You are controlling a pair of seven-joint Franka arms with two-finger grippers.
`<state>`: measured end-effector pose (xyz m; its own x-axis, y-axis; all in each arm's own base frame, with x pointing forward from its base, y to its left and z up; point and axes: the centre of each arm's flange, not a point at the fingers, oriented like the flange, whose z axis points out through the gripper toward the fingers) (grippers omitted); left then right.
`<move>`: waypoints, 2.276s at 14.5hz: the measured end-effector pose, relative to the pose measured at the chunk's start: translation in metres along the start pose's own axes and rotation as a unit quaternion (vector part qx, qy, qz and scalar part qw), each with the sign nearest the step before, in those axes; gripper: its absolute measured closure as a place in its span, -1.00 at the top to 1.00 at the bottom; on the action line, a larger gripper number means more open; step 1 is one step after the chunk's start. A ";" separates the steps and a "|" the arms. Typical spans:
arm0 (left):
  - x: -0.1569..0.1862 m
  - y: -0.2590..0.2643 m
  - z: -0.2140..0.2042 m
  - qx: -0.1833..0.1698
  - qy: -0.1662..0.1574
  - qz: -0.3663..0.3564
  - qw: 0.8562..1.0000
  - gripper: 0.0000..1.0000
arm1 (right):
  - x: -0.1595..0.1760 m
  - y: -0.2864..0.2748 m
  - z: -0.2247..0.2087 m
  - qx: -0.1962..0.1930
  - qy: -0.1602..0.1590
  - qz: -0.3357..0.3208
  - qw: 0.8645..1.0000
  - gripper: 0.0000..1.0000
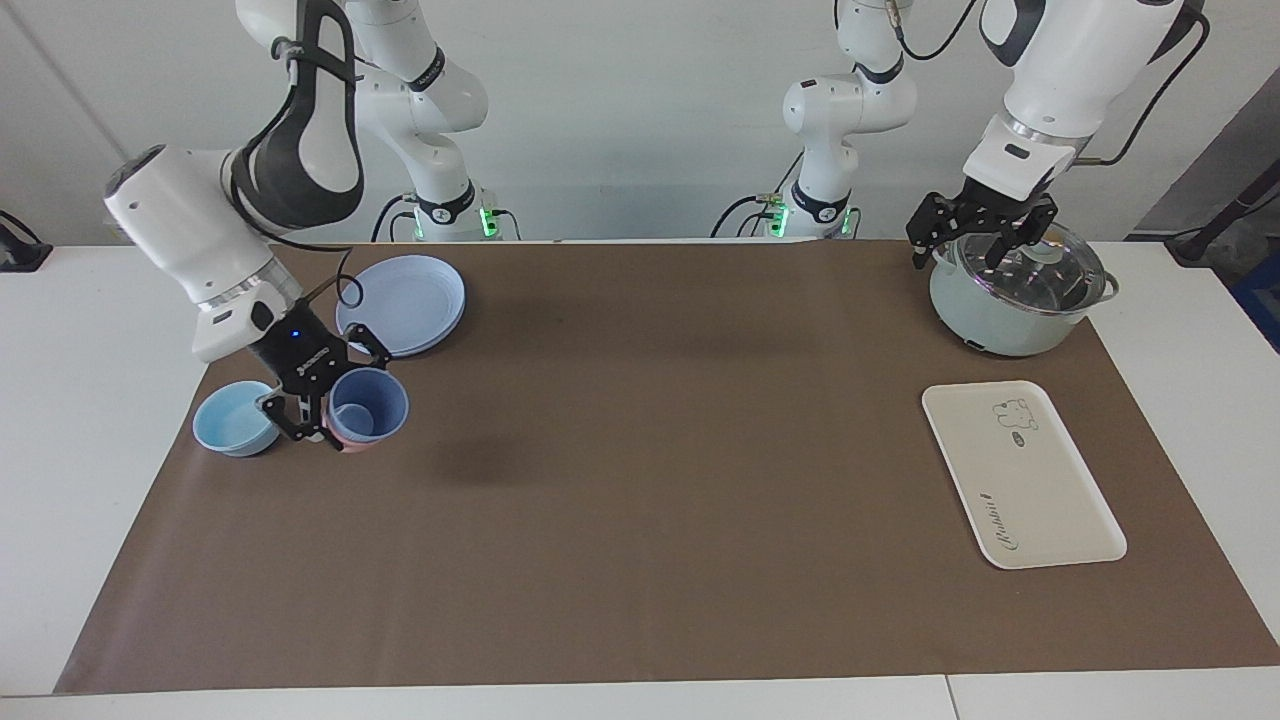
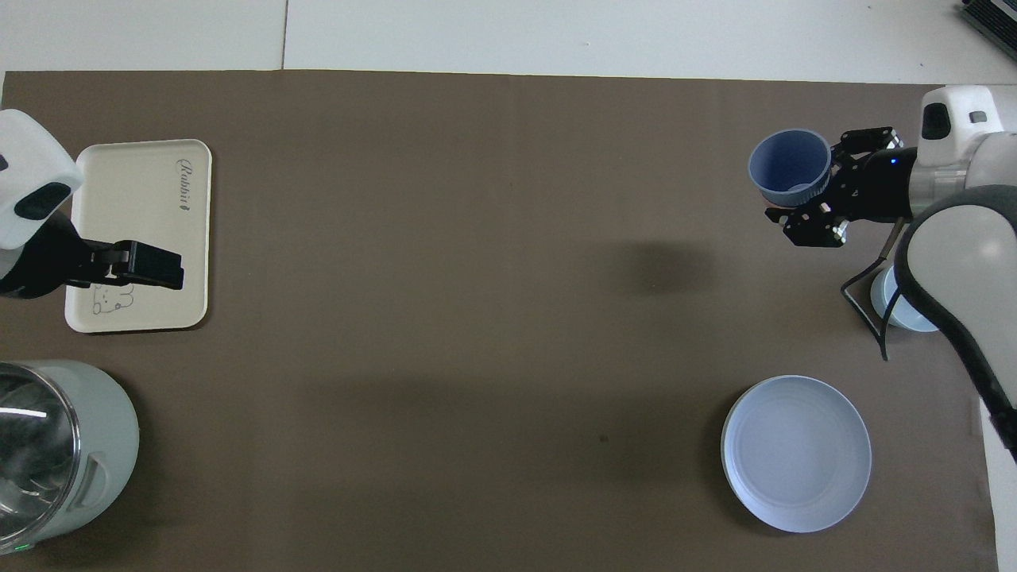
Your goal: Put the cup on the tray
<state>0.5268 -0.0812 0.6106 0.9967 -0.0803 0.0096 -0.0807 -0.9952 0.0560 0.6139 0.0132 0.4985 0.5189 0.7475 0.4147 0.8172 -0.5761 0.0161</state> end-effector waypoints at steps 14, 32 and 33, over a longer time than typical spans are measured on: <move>0.039 0.171 0.080 -0.317 0.011 -0.142 0.938 1.00 | 0.160 -0.170 0.020 -0.068 -0.171 0.001 0.983 0.73; 0.027 0.268 0.108 -0.374 0.030 -0.139 0.916 0.85 | 0.191 -0.191 0.042 -0.090 -0.201 -0.011 0.975 0.73; 0.024 0.276 0.107 -0.377 0.034 -0.137 0.915 0.78 | 0.191 -0.191 0.042 -0.093 -0.202 -0.012 0.975 0.73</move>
<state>0.5288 -0.3635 0.5195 0.9796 0.1954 -0.0461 0.1651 -0.6536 0.7386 0.5680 0.2798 0.5364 0.5869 0.8094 0.0196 0.7908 -0.5782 0.2008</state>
